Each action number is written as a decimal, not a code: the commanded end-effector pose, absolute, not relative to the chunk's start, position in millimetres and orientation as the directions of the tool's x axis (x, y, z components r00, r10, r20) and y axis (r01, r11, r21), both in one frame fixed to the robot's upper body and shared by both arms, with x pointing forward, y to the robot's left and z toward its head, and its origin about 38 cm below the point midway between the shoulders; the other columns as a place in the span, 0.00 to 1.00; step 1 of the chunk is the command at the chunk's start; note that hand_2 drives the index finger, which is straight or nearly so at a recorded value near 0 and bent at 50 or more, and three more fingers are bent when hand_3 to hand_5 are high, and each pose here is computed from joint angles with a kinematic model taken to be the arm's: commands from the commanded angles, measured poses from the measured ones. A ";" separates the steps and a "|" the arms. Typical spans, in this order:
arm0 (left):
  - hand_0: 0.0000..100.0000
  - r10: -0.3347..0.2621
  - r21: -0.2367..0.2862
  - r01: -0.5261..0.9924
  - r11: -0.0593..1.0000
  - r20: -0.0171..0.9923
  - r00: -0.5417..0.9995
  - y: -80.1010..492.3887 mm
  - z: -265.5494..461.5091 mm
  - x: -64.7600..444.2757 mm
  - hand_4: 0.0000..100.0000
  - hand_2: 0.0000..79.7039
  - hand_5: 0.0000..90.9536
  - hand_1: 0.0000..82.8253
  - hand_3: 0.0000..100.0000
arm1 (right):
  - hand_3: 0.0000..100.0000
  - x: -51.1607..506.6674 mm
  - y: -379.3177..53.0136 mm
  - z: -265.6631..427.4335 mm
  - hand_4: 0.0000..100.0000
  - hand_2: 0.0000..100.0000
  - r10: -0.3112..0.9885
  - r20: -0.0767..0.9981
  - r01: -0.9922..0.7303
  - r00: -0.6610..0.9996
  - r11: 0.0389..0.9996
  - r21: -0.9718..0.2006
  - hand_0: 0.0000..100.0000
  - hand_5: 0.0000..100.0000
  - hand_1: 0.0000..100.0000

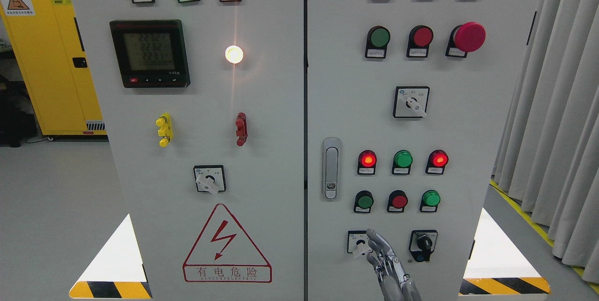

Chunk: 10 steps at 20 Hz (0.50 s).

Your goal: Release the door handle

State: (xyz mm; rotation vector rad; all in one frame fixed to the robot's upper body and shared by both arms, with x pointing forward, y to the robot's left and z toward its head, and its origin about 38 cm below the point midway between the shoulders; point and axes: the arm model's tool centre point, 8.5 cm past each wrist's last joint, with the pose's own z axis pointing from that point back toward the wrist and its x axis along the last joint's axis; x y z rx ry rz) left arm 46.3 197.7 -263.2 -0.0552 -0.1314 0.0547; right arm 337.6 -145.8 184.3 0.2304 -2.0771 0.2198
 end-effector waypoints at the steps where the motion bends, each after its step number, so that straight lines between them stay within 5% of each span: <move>1: 0.12 0.058 -0.058 -0.051 0.997 0.130 0.990 197.7 -263.2 46.3 0.00 0.00 0.00 0.67 0.00 | 0.00 338.0 -152.5 184.1 0.00 0.00 -0.050 0.872 -0.253 -0.487 0.963 -0.087 0.39 0.00 0.06; 9: 0.12 0.058 -0.058 -0.051 0.997 0.130 0.990 197.7 -263.2 46.3 0.00 0.00 0.00 0.67 0.00 | 0.01 343.0 -149.9 182.9 0.01 0.00 0.069 0.884 -0.204 -0.463 0.962 -0.182 0.35 0.00 0.18; 10: 0.12 0.058 -0.058 -0.051 0.997 0.130 0.990 197.7 -263.2 46.3 0.00 0.00 0.00 0.67 0.00 | 0.07 342.9 -148.7 184.6 0.09 0.00 0.096 0.876 -0.193 -0.473 0.959 -0.210 0.36 0.00 0.19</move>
